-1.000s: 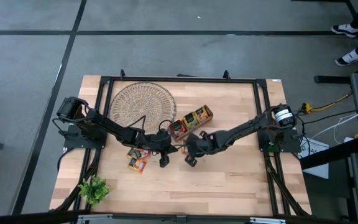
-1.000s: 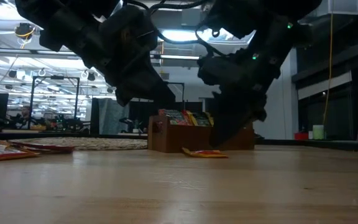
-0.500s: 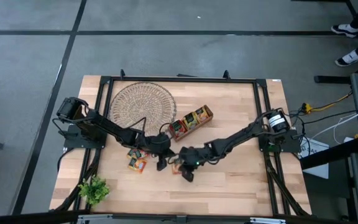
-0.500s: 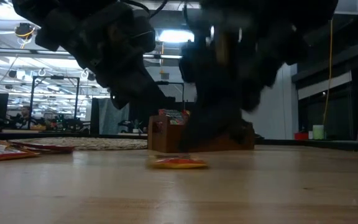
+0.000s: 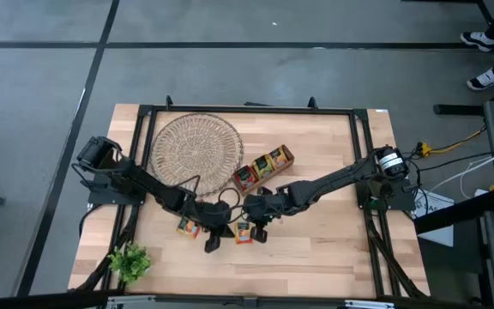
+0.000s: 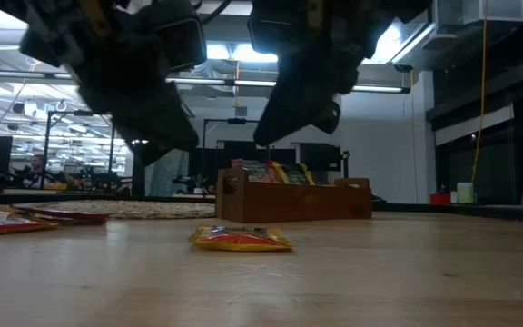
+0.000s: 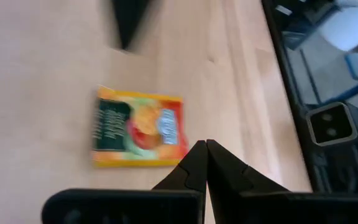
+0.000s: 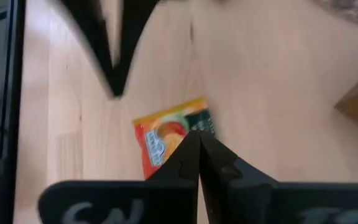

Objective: Pick & Place Tea
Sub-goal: Put the orange tea bag into the right section of the wooden organizer

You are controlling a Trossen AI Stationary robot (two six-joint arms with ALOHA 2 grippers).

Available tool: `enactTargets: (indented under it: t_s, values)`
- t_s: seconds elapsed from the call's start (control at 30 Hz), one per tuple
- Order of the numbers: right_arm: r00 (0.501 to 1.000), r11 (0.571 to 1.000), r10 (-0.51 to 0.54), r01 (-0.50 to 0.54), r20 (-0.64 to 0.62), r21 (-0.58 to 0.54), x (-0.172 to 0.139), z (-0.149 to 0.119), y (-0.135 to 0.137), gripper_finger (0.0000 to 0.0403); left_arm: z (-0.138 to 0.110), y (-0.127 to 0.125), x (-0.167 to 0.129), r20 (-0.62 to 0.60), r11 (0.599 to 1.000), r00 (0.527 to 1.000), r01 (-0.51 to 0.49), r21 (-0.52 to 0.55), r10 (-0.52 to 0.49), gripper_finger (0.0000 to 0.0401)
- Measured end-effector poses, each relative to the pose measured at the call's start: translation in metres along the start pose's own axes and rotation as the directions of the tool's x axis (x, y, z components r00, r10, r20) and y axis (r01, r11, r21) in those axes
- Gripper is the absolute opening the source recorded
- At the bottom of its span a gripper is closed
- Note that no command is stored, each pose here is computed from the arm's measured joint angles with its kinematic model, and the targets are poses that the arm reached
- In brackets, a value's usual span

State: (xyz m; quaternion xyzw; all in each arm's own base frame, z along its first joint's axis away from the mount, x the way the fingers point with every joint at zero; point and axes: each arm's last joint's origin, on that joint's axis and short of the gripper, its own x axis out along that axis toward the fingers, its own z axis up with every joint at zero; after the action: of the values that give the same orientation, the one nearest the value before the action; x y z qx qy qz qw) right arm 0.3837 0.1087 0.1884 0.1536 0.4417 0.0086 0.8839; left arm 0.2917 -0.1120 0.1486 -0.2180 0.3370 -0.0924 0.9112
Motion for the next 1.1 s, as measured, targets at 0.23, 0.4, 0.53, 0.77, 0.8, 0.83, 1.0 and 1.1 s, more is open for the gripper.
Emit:
enactTargets:
  t_s: [0.23, 0.4, 0.53, 0.77, 0.8, 0.83, 1.0, 1.1]
  values:
    - [1.000, 1.000, -0.018, 0.018, -0.007, 0.003, -0.002, 0.001, -0.002, 0.0012, -0.012, -0.002, 0.016, -0.001, 1.000, 1.000, 0.022, -0.021, -0.022, 0.0002]
    - [0.998, 0.999, -0.040, 0.040, -0.045, 0.003, -0.002, -0.003, -0.005, 0.0009, -0.012, 0.004, 0.022, 0.013, 1.000, 1.000, 0.010, -0.006, -0.010, 0.0001]
    - [0.994, 0.998, -0.063, 0.061, -0.088, -0.027, -0.002, -0.007, -0.007, 0.0007, -0.016, 0.010, 0.027, -0.007, 1.000, 1.000, -0.009, -0.002, 0.009, 0.0002]
    - [0.994, 0.998, -0.068, 0.066, -0.087, -0.023, -0.002, -0.005, -0.010, 0.0021, -0.024, 0.016, 0.041, -0.029, 0.999, 0.999, 0.043, -0.006, -0.043, 0.0002]
    - [0.994, 0.997, -0.070, 0.068, -0.086, -0.021, -0.002, -0.005, -0.011, 0.0022, -0.025, 0.016, 0.042, -0.027, 0.998, 0.998, 0.058, -0.005, -0.058, 0.0002]
    - [0.994, 0.997, -0.071, 0.069, -0.087, -0.020, -0.002, -0.004, -0.012, 0.0022, -0.026, 0.017, 0.044, -0.025, 0.998, 0.997, 0.067, -0.004, -0.067, 0.0002]
    - [0.993, 0.997, -0.080, 0.079, -0.091, -0.007, 0.000, -0.003, -0.016, 0.0023, -0.029, 0.020, 0.050, -0.015, 0.998, 0.999, 0.048, -0.032, -0.048, 0.0002]
    - [0.991, 0.996, -0.086, 0.088, -0.098, 0.024, 0.002, -0.004, -0.018, 0.0023, -0.031, 0.022, 0.051, -0.016, 0.997, 0.999, 0.030, -0.075, -0.031, 0.0001]
